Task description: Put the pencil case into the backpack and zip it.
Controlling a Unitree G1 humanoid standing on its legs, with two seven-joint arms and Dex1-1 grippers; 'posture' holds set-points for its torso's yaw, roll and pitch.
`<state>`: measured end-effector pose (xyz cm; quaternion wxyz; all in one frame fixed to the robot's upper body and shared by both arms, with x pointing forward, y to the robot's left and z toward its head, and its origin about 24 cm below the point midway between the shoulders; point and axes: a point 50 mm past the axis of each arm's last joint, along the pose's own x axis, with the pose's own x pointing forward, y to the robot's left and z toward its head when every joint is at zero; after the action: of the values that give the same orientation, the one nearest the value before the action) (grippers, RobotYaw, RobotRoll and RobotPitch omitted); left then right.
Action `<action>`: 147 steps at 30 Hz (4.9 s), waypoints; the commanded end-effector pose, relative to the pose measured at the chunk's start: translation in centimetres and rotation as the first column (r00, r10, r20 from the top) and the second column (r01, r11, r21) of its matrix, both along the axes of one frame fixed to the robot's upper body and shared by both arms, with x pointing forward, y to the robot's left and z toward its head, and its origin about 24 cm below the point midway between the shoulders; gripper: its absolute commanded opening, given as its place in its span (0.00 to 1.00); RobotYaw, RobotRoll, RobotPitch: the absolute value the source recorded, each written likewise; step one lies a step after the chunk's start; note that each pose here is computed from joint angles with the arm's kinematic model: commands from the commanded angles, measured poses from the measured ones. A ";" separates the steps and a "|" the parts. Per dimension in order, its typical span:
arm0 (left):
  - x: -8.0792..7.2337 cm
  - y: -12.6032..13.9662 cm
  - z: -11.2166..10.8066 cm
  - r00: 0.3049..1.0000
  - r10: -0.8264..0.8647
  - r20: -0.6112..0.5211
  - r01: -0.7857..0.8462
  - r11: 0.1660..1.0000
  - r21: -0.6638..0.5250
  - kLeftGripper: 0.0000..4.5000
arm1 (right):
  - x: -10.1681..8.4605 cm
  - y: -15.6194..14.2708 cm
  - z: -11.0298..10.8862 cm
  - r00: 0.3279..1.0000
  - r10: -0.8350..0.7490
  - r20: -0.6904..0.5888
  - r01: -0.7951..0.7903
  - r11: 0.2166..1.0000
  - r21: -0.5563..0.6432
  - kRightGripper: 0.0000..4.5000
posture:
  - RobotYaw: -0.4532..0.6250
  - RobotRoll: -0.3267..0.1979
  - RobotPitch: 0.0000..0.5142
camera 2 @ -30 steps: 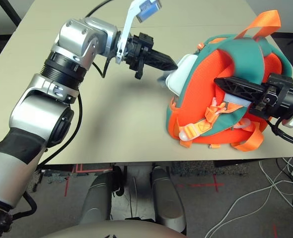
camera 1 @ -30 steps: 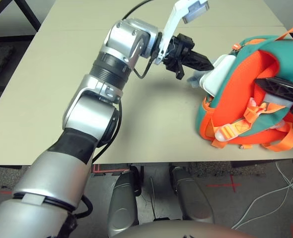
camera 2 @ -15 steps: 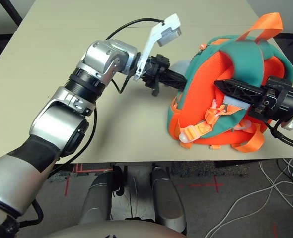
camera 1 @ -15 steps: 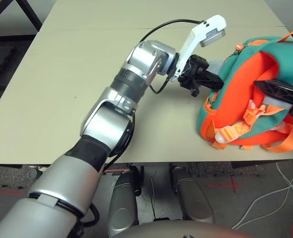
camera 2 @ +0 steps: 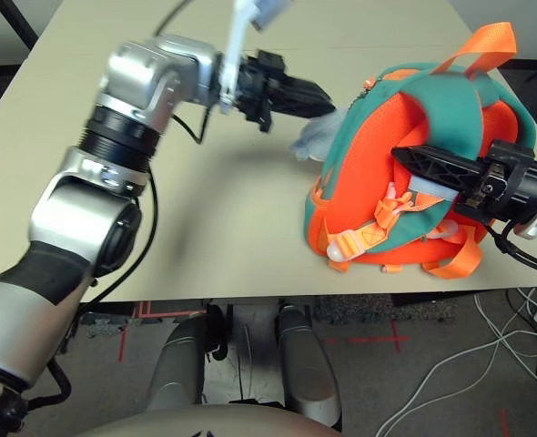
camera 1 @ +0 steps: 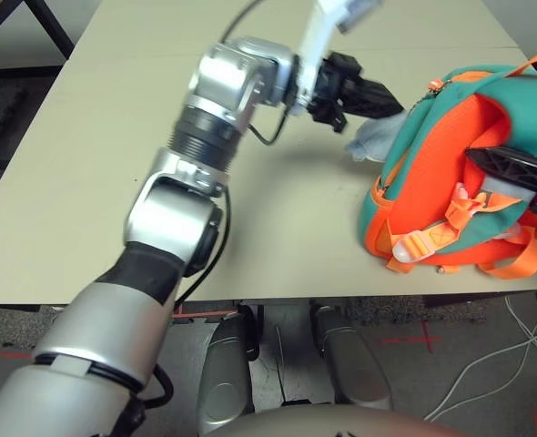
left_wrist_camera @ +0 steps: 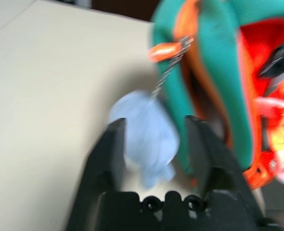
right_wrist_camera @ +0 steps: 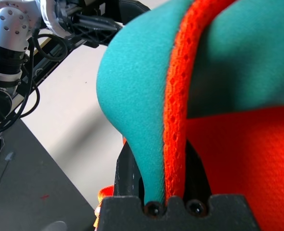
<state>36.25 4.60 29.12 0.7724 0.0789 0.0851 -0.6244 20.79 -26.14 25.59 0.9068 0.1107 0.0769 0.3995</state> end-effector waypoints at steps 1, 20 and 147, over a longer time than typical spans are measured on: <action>0.8 -0.2 -2.2 0.995 0.033 -0.096 -0.035 0.999 -0.024 0.88 | 0.1 0.5 0.1 0.999 0.037 0.010 -0.037 0.999 -0.007 0.01 | 0.23 0.62 0.37; 1.9 -2.7 -8.7 0.891 0.032 -0.453 -0.120 0.979 -0.165 1.00 | -0.7 0.8 -0.2 1.000 0.017 0.025 -0.017 1.000 0.003 0.01 | 0.18 0.62 0.35; 1.4 -3.8 -11.5 0.912 -0.100 -0.397 -0.059 0.927 -0.370 1.00 | -2.2 1.4 0.9 0.999 0.016 -0.039 -0.017 0.999 -0.037 0.01 | 0.02 0.62 0.49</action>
<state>37.78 0.93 18.79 0.7319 -0.1885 0.1064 -0.6462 19.11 -25.07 25.94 0.9054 0.1129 0.1068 0.3951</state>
